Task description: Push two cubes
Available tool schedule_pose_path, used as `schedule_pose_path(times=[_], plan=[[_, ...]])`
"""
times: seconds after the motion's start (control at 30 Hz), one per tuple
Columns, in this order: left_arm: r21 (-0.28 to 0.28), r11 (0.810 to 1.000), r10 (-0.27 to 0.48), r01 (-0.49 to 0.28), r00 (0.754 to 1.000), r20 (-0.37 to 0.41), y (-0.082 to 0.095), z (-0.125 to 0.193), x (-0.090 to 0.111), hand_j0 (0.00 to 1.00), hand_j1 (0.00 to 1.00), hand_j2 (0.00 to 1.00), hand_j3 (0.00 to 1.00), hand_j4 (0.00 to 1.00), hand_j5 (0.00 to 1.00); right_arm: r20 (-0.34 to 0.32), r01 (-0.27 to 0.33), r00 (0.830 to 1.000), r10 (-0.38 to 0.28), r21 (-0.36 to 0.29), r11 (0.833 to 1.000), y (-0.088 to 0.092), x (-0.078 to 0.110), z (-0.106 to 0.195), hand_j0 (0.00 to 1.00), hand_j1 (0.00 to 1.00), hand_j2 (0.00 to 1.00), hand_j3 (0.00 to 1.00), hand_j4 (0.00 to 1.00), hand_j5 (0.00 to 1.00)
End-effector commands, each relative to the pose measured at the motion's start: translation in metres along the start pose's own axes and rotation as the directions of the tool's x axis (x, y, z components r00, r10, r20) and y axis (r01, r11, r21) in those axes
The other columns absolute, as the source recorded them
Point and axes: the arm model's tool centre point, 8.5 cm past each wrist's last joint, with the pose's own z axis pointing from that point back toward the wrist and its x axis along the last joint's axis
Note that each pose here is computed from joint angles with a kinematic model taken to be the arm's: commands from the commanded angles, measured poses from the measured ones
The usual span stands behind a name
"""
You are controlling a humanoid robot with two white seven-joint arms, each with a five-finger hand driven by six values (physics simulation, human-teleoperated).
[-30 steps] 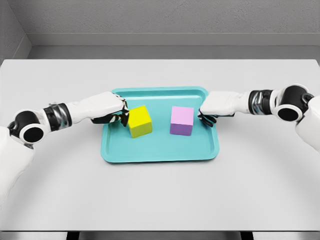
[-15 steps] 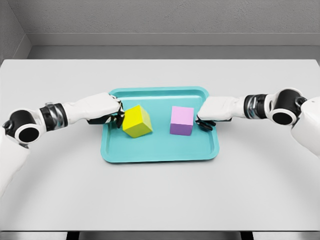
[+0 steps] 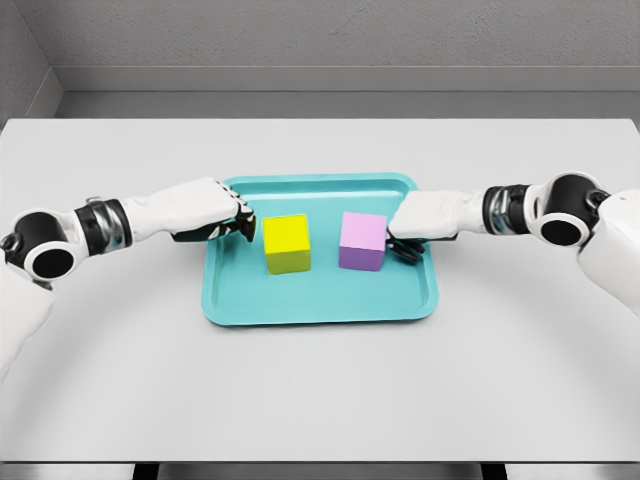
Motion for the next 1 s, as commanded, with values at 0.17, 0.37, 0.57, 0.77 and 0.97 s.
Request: schedule_pose_path(times=[0.17, 0.37, 0.57, 0.77, 0.97], plan=[[-0.025, 0.998, 0.058, -0.058, 0.998, -0.016, -0.018, -0.008, -0.007, 0.43, 0.43, 0.43, 0.43, 0.43, 0.43, 0.014, 0.002, 1.0, -0.002, -0.014, 1.0, -0.005, 0.004, -0.006, 0.1, 0.1, 0.1, 0.1, 0.1, 0.1], [-0.027, 0.998, 0.06, -0.061, 0.998, -0.018, -0.019, -0.008, -0.008, 0.43, 0.43, 0.43, 0.43, 0.43, 0.43, 0.018, 0.002, 1.0, -0.002, -0.016, 1.0, -0.006, 0.005, -0.008, 0.1, 0.1, 0.1, 0.1, 0.1, 0.1], [-0.027, 0.997, 0.078, -0.078, 0.997, -0.017, -0.022, -0.012, -0.008, 0.43, 0.43, 0.43, 0.43, 0.43, 0.43, -0.006, 0.003, 1.0, -0.003, 0.003, 1.0, -0.002, -0.002, -0.007, 0.1, 0.1, 0.1, 0.1, 0.1, 0.1], [-0.034, 0.995, 0.094, -0.094, 0.995, -0.013, -0.029, -0.021, -0.006, 0.43, 0.43, 0.43, 0.43, 0.43, 0.43, -0.026, 0.027, 0.999, -0.027, 0.007, 1.0, -0.003, -0.012, -0.01, 0.1, 0.1, 0.1, 0.1, 0.1, 0.1], [-0.031, 0.995, 0.099, -0.099, 0.995, -0.004, -0.03, -0.027, -0.002, 0.43, 0.43, 0.43, 0.43, 0.43, 0.43, -0.033, 0.026, 0.999, -0.025, 0.013, 1.0, -0.004, -0.014, -0.016, 0.1, 0.1, 0.1, 0.1, 0.1, 0.1]])
